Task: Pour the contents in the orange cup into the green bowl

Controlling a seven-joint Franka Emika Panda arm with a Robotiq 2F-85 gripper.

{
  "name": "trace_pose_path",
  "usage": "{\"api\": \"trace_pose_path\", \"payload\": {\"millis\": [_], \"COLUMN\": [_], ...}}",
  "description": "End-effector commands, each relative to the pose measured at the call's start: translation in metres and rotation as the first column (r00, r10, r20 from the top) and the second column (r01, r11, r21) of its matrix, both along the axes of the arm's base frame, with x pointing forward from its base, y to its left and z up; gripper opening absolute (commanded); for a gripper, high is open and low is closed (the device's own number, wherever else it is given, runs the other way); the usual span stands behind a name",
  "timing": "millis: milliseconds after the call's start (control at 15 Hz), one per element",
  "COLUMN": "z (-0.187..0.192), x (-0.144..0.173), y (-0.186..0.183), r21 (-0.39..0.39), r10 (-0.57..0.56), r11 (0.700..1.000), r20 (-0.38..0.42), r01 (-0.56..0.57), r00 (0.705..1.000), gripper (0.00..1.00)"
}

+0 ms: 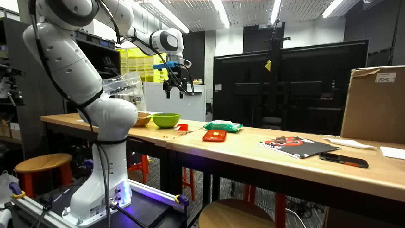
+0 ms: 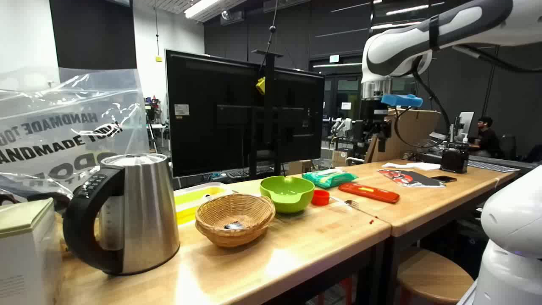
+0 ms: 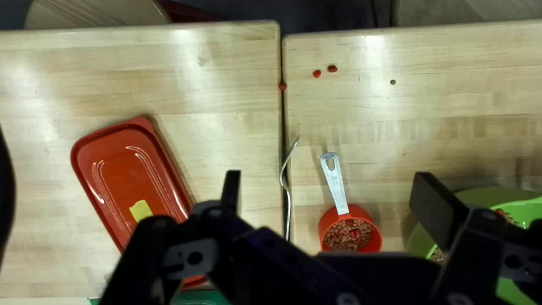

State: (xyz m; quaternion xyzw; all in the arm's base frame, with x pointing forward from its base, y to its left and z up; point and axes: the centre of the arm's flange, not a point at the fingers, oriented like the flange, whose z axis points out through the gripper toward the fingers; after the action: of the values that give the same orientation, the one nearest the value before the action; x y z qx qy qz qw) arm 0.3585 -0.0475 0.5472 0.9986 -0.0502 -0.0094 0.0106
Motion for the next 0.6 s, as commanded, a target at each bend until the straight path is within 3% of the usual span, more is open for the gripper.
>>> {"api": "trace_pose_path", "payload": {"millis": [0,533], "z": [0.0002,-0.0013], "x": [0.0001,0.0006], "y": [0.0000,0.0004], "r21": [0.000,-0.007], "r10": [0.000,0.008], "r11": [1.000,1.000], "r20": [0.001,0.005], "r01": [0.000,-0.008], "r00": [1.000,1.000], "gripper": [1.00,1.00]}}
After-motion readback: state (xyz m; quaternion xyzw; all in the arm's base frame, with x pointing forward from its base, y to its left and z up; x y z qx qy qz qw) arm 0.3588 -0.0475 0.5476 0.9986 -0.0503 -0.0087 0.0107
